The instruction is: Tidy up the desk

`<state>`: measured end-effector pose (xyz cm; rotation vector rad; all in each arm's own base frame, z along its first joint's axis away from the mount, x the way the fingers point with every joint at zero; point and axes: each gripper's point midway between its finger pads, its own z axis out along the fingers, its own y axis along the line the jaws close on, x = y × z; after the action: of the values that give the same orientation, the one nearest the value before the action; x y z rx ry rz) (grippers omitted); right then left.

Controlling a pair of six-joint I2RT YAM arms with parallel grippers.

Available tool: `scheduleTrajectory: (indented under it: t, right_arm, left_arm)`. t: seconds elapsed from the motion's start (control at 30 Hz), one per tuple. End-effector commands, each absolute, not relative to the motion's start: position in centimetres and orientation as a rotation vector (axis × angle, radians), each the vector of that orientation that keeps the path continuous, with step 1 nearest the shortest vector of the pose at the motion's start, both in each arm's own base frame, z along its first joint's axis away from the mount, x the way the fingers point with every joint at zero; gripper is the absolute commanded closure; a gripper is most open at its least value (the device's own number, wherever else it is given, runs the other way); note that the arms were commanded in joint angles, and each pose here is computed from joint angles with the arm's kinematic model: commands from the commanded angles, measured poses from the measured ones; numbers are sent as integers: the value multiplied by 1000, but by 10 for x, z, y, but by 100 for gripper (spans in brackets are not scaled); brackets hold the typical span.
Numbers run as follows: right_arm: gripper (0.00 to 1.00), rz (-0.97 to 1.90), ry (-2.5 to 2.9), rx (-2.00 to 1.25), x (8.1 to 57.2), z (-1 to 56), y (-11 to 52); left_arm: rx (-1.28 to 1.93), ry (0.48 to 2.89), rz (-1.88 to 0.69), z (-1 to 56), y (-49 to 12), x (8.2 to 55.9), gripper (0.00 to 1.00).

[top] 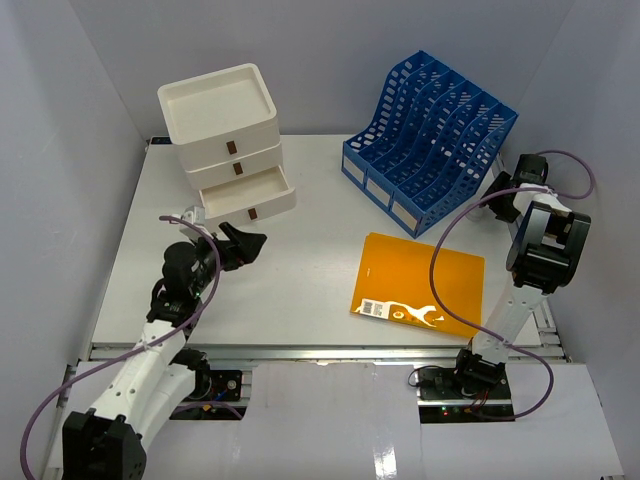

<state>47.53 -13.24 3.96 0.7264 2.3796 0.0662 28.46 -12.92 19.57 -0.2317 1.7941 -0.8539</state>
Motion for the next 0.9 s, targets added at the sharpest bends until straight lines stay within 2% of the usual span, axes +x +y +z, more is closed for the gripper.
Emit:
scheduleTrajectory:
  t: [0.0, 0.33, 0.73, 0.87]
  right_arm:
    - [43, 77, 2353, 707, 473, 48, -129]
    - [53, 142, 2375, 672, 480, 50, -114]
    - [79, 151, 2378, 665, 481, 50, -113]
    - [85, 189, 2368, 646, 478, 56, -106]
  left_arm:
    - [-239, 1788, -847, 198, -126, 281, 2]
    - [-255, 1771, -874, 209, -126, 271, 2]
    - [-262, 1745, -859, 234, -120, 261, 2]
    - [-269, 1746, -853, 237, -118, 258, 2]
